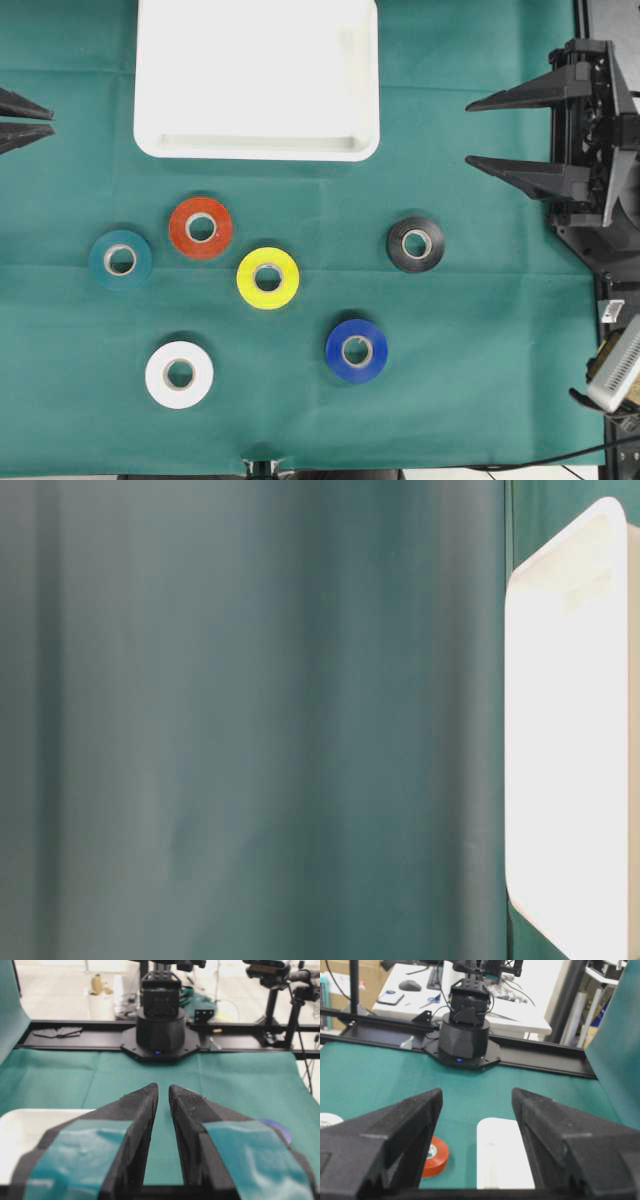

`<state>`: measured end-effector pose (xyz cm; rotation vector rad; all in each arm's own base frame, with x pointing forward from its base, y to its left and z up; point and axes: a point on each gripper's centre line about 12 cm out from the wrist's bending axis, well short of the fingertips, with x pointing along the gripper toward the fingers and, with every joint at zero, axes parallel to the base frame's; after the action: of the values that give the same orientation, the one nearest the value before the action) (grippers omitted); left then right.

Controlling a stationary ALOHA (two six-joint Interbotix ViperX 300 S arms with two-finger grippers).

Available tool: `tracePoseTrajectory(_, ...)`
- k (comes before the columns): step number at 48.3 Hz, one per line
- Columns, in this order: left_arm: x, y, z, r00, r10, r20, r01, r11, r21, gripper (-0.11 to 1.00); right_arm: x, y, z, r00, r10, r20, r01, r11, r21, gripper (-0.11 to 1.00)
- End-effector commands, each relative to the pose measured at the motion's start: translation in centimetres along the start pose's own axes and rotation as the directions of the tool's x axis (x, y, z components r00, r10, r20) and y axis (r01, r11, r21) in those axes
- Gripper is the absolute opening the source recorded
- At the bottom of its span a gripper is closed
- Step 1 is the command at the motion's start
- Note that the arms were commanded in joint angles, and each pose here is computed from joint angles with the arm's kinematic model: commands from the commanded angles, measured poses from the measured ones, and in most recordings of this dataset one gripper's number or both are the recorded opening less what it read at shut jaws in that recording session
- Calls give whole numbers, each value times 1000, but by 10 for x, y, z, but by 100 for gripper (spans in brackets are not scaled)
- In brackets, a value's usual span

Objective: Put the tape alternately from left to right into the white case.
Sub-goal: 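Move both grippers forward over the tape rolls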

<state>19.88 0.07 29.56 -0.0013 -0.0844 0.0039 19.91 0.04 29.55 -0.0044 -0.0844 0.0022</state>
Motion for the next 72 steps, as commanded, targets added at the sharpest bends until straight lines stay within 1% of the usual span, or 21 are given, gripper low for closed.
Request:
tracePoseTrajectory(1,2,0,2,1000,0,9,0,1000,-27,24,1,0,3,1000,2,14,-2,1000,18,24)
tracePoseTrajectory(2,2,0,1,1000,0,8,0,1000,-29,24,1,0,2,1000,2,12,-2,1000,20,24)
tracePoseTrajectory(3,2,0,1,1000,1,5,-1,999,-32,22,1,0,2,1000,2,12,-2,1000,23,22)
tracePoseTrajectory(6,3,0,1,1000,1,3,-1,999,-35,9,1,0,2,1000,2,11,-2,999,34,9)
tracePoseTrajectory(8,3,-1,1,1000,-1,0,1,999,-38,3,1,0,2,1000,2,9,-2,999,41,3)
tracePoseTrajectory(11,4,0,0,1000,1,-5,-1,999,-42,2,2,0,1,1000,2,5,-2,999,51,-5)
tracePoseTrajectory(13,4,-1,-1,1000,-1,-8,0,999,-46,2,2,0,1,1000,2,3,-2,999,54,-8)
tracePoseTrajectory(21,5,-1,-4,1000,0,-19,-1,999,-50,2,5,0,-4,1000,0,-18,1,998,58,-9)
tracePoseTrajectory(29,8,-1,-5,1000,0,-29,-2,998,-67,2,7,-1,-4,1000,-4,-25,6,998,59,-8)
tracePoseTrajectory(32,9,-1,-7,999,0,-35,-2,998,-68,5,7,-2,-5,1000,-9,-28,11,998,67,-4)
tracePoseTrajectory(35,10,-1,-8,999,0,-43,-3,998,-68,17,7,-3,-7,999,-13,-32,16,997,77,3)
tracePoseTrajectory(38,11,-1,-9,999,0,-49,-3,998,-68,32,8,-4,-8,999,-18,-38,21,996,92,14)
tracePoseTrajectory(41,12,-1,-10,999,0,-52,-4,998,-69,50,8,-4,-9,999,-20,-43,24,995,99,29)
tracePoseTrajectory(45,14,-1,-10,998,0,-57,-4,998,-69,75,10,-4,-10,999,-21,-48,26,995,99,53)
tracePoseTrajectory(47,14,-1,-10,998,0,-60,-4,998,-69,84,10,-4,-10,999,-21,-49,26,995,99,65)
tracePoseTrajectory(48,15,-1,-10,998,0,-61,-4,998,-68,87,11,-5,-10,998,-23,-51,28,995,100,71)
tracePoseTrajectory(49,15,-1,-11,998,0,-64,-4,998,-69,88,11,-5,-10,998,-23,-52,28,995,100,75)
tracePoseTrajectory(51,16,-1,-11,998,0,-69,-5,998,-69,87,12,-5,-10,998,-23,-54,28,995,100,77)
tracePoseTrajectory(55,18,-1,-12,996,-1,-89,-6,998,-69,87,14,-5,-11,998,-24,-63,30,995,100,77)
tracePoseTrajectory(66,28,-1,-17,988,-2,-153,-9,997,-70,87,28,-7,-14,989,-33,-141,48,994,103,77)
tracePoseTrajectory(72,36,-1,-21,979,-2,-203,-13,997,-73,87,39,-9,-16,981,-37,-191,57,993,100,77)
